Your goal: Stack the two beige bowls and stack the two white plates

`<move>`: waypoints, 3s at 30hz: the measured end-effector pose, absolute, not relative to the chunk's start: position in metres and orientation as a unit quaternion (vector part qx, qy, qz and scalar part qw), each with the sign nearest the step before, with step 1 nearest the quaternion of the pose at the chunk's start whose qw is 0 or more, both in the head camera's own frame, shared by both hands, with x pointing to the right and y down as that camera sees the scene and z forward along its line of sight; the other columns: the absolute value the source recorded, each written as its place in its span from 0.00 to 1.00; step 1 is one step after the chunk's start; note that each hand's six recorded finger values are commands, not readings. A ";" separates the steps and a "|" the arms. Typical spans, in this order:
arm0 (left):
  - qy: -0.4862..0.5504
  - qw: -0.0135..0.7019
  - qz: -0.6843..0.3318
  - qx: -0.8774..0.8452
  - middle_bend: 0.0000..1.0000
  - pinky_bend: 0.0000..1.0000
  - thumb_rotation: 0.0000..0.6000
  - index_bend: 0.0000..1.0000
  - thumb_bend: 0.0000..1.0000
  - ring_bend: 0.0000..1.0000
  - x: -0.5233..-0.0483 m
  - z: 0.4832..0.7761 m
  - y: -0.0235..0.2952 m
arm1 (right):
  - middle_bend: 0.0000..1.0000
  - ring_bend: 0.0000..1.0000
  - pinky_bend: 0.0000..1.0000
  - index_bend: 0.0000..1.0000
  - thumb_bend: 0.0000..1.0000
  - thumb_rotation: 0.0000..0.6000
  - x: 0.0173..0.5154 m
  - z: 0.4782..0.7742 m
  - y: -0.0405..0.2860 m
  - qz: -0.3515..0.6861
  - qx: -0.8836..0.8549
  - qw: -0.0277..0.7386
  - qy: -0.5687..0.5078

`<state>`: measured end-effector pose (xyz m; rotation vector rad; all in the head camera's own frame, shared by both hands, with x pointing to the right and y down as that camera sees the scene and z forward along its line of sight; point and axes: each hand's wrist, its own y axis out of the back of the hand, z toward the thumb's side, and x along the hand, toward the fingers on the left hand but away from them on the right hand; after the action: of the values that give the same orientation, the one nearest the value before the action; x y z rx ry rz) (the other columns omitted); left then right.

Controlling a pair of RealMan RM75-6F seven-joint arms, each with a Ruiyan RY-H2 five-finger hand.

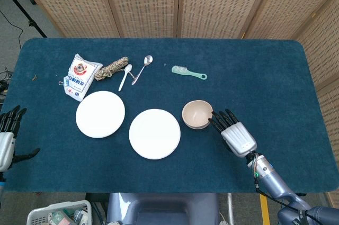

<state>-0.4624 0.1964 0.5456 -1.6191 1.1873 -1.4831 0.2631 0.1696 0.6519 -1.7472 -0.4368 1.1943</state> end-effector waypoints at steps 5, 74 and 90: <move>0.451 0.318 -0.564 -0.614 0.00 0.00 1.00 0.00 0.00 0.00 -0.463 0.546 0.196 | 0.00 0.00 0.00 0.00 0.52 1.00 0.265 0.662 0.181 0.486 -0.723 0.461 -0.170; 0.204 0.419 -0.403 -0.788 0.00 0.00 1.00 0.00 0.00 0.00 -0.293 0.647 0.196 | 0.00 0.00 0.00 0.00 0.00 1.00 0.467 0.524 0.206 0.555 -0.558 0.412 -0.459; 0.186 0.426 -0.371 -0.804 0.00 0.00 1.00 0.00 0.13 0.00 -0.233 0.681 0.194 | 0.00 0.00 0.00 0.00 0.00 1.00 0.473 0.528 0.205 0.558 -0.560 0.401 -0.462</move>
<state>-0.2326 0.1937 0.6806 -2.0091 0.4639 -0.9267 0.4726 0.2048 0.5282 -1.4169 -1.1688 1.4107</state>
